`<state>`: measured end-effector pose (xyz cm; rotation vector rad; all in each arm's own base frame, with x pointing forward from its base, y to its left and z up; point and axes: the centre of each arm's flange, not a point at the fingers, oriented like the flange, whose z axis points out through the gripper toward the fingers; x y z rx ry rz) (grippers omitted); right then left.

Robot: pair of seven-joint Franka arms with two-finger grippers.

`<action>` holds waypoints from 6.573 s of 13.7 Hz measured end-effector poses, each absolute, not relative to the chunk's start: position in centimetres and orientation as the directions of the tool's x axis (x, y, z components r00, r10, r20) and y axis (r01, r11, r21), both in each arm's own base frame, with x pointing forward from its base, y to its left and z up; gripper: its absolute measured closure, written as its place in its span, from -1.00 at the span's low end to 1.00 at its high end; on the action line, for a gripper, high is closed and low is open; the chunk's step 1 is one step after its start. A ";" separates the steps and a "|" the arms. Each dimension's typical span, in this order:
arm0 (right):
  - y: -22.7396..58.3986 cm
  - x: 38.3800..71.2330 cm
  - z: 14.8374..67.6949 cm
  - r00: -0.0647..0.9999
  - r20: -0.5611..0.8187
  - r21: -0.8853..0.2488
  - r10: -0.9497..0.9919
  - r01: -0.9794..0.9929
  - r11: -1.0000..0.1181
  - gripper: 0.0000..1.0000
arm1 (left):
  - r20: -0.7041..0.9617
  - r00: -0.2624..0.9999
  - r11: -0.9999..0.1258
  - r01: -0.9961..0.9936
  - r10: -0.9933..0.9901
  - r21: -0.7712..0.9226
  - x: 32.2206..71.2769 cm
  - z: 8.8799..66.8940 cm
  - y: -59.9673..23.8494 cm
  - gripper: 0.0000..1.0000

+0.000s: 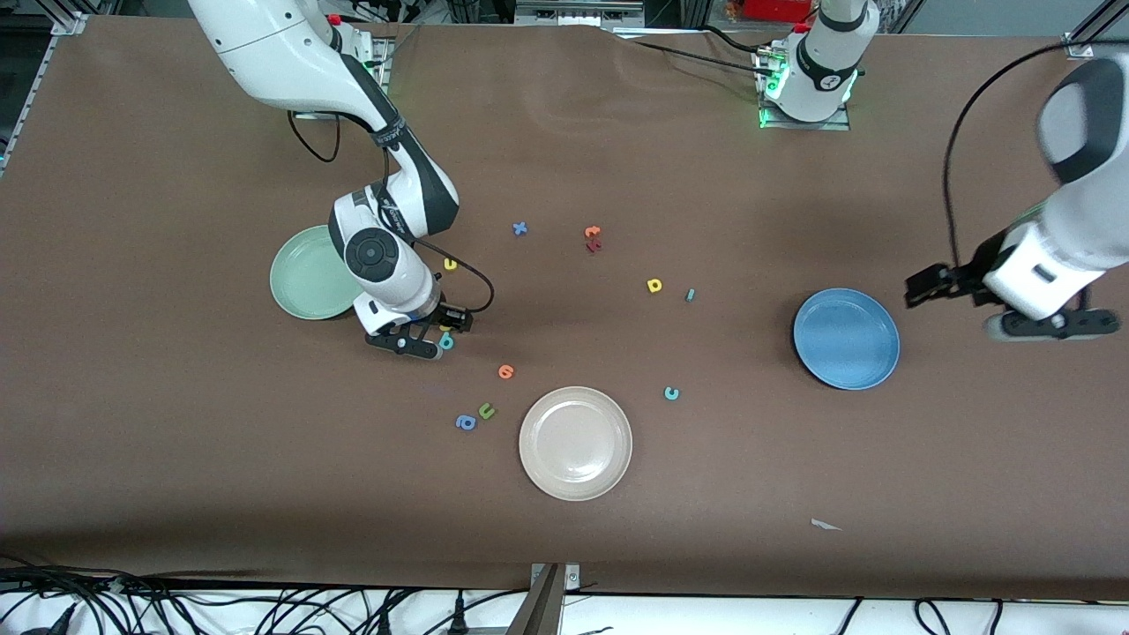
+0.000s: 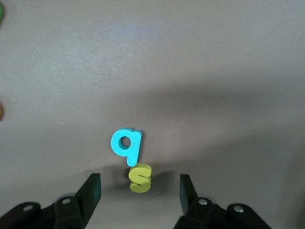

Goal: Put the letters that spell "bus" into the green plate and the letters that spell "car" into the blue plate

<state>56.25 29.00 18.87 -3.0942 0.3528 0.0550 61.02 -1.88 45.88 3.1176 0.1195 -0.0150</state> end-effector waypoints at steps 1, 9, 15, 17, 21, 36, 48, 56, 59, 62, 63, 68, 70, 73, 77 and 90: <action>29.0 56.2 18.8 0.974 -0.039 -0.022 -0.224 -0.225 -0.974 -0.50 | 0.004 0.996 -0.995 0.094 0.094 0.028 60.8 43.1 -3.3 -1.00; 29.7 55.6 17.4 0.976 -0.055 -0.008 -0.209 -0.210 -0.978 -0.13 | -0.063 0.975 -0.972 0.217 0.211 0.095 55.7 30.1 -21.7 -1.00; 29.7 55.9 17.8 0.977 -0.047 -0.013 -0.210 -0.211 -0.977 0.58 | 0.011 0.969 -0.963 0.243 0.246 0.115 49.5 23.2 -25.3 -1.00; 29.7 56.2 18.2 0.976 -0.039 -0.016 -0.213 -0.214 -0.977 0.58 | 0.036 0.973 -0.971 0.224 0.228 0.087 49.0 22.1 -25.7 -1.00; 26.3 58.2 22.4 0.975 -0.057 0.039 -0.216 -0.214 -0.976 0.58 | 0.071 0.982 -0.984 0.176 0.177 0.022 47.7 19.9 -26.9 -1.00; 14.5 54.2 24.5 0.945 -0.239 0.172 -0.223 -0.185 -0.968 -0.93 | 0.058 0.978 -0.979 0.202 0.201 0.000 46.4 17.6 -28.0 0.22; 31.4 61.8 18.7 0.874 -0.113 -0.010 -0.473 -0.477 -0.879 -0.46 | 0.069 0.975 -0.977 0.212 0.213 0.024 47.2 17.6 -28.0 0.79; 30.2 62.2 18.1 0.873 -0.095 0.021 -0.479 -0.479 -0.878 -0.42 | 0.037 0.987 -0.970 0.159 0.154 -0.184 56.8 24.5 -19.2 0.80; 29.9 61.8 17.4 0.889 -0.078 0.057 -0.452 -0.449 -0.892 -0.35 | -0.056 0.998 -0.973 0.004 0.017 -0.231 60.0 26.8 -12.4 0.80; 30.1 61.8 17.6 0.892 -0.074 0.058 -0.446 -0.443 -0.895 0.06 | -0.144 0.987 -0.973 -0.102 -0.073 -0.209 60.7 24.4 -6.3 0.80; 30.1 61.8 17.6 0.892 -0.074 0.058 -0.446 -0.442 -0.895 0.06 | -0.174 0.981 -0.974 -0.119 -0.085 -0.195 60.6 22.9 -4.8 0.74; 29.9 61.8 18.2 0.896 -0.074 0.065 -0.438 -0.434 -0.899 0.44 | -0.165 0.986 -0.998 0.006 0.017 -0.067 61.8 23.2 -6.8 0.00; 28.8 62.1 18.8 0.908 -0.090 0.092 -0.410 -0.402 -0.911 0.44 | -0.090 0.993 -0.997 0.083 0.082 0.007 62.5 24.7 -11.9 -0.44; 24.8 62.7 22.5 0.933 -0.166 0.154 -0.318 -0.294 -0.943 0.44 | -0.043 0.986 -0.986 0.161 0.159 0.047 61.8 24.1 -20.4 -1.00; 15.2 61.2 26.3 0.936 -0.311 0.170 -0.165 -0.116 -0.979 0.44 | -0.029 0.984 -0.981 0.179 0.177 0.077 63.2 22.3 -27.5 -1.00; 24.6 54.2 24.9 0.880 -0.298 0.157 -0.369 -0.336 -0.929 -1.00 | -0.021 0.984 -0.982 0.177 0.176 0.069 66.1 18.3 -30.2 -0.84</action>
